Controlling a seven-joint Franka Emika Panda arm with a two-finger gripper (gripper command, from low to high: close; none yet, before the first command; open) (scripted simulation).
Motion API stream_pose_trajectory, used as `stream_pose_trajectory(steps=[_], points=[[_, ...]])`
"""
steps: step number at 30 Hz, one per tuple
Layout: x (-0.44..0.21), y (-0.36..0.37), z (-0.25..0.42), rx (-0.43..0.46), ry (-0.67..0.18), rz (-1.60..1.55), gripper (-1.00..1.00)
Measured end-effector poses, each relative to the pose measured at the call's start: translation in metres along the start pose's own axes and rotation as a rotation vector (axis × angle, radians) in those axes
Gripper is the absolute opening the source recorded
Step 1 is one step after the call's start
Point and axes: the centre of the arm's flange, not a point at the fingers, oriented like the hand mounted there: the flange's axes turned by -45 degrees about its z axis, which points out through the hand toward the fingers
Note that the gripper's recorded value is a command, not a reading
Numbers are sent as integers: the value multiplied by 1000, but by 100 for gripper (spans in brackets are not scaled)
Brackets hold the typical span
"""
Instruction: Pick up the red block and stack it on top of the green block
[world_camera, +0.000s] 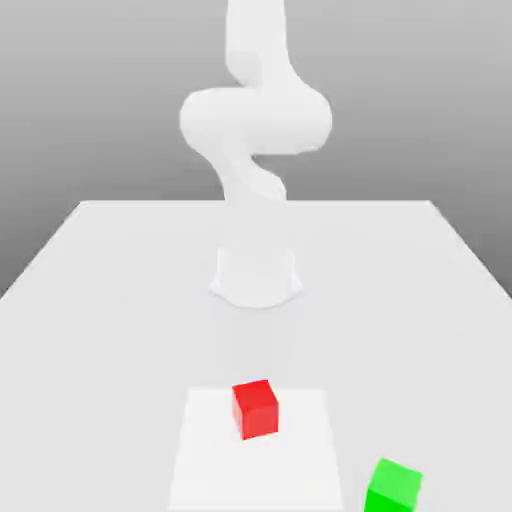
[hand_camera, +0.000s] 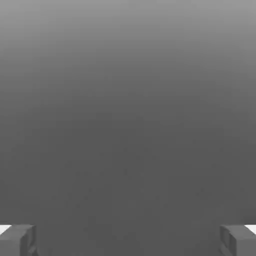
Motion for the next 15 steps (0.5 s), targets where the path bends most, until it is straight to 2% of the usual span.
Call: stream_pose_trajectory(steps=[8, 15], points=[[-86, 7, 189, 93, -301, -76, 0], [-223, 2, 304, 97, -579, -194, 0]])
